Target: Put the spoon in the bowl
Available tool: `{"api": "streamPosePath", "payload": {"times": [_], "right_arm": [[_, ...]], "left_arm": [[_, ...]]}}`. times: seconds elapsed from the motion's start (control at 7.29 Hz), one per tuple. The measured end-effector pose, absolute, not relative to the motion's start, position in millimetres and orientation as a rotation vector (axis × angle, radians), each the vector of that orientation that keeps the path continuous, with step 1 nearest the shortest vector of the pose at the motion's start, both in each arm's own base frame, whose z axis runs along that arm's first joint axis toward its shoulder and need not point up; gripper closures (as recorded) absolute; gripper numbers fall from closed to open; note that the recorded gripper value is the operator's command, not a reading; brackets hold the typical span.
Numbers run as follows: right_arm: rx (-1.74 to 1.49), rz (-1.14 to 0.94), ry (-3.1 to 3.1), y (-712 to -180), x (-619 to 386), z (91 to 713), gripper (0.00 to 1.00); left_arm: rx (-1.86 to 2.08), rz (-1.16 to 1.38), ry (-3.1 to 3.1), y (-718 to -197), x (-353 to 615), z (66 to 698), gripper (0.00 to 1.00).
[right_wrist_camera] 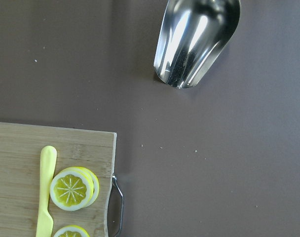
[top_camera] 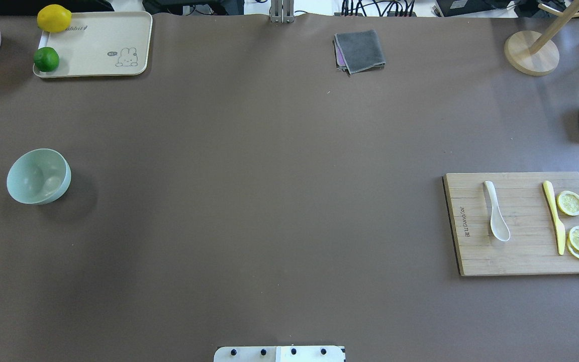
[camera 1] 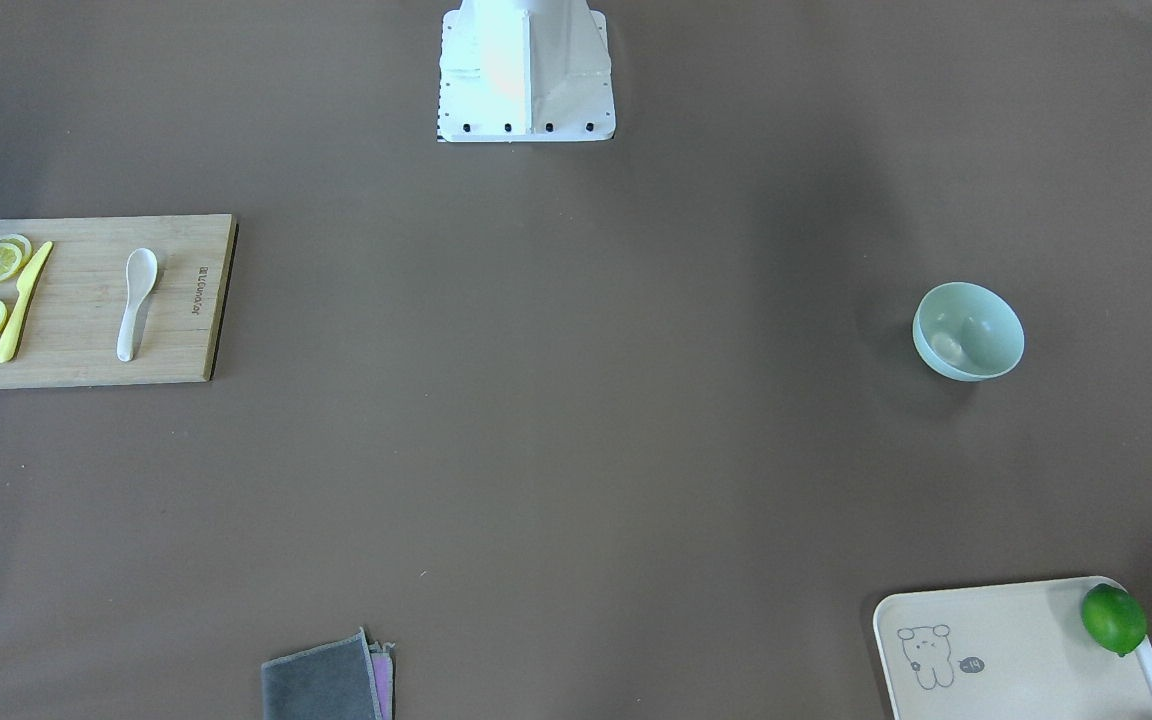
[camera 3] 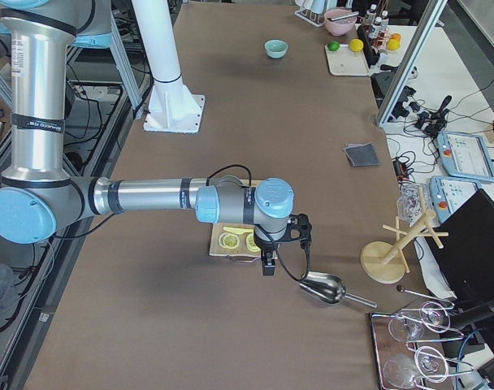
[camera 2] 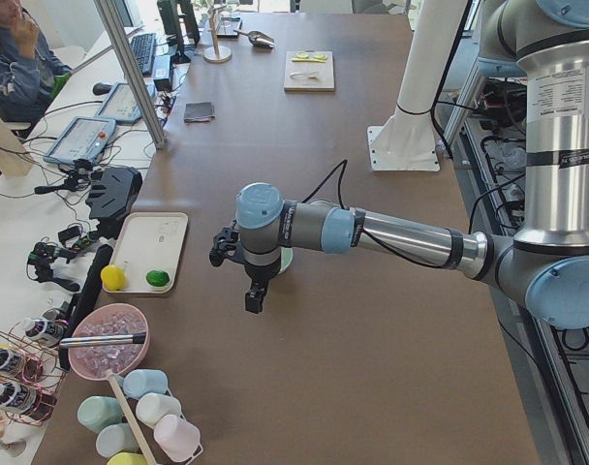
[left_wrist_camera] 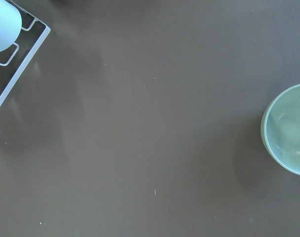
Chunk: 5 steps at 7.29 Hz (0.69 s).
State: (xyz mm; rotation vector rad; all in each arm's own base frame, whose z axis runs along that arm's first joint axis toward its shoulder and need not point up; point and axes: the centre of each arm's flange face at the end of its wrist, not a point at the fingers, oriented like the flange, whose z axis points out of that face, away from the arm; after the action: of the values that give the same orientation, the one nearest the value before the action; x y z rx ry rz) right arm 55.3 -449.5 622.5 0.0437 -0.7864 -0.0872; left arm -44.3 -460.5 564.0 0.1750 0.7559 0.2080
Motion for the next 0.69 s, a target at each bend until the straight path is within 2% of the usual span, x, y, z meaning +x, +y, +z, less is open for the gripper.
{"api": "streamPosePath", "payload": {"times": [0.69], "right_arm": [[0.059,-0.092,-0.788,-452,55,614,0.00]], "left_arm": [[0.178,0.141,0.830,-502,75,554,0.02]]}}
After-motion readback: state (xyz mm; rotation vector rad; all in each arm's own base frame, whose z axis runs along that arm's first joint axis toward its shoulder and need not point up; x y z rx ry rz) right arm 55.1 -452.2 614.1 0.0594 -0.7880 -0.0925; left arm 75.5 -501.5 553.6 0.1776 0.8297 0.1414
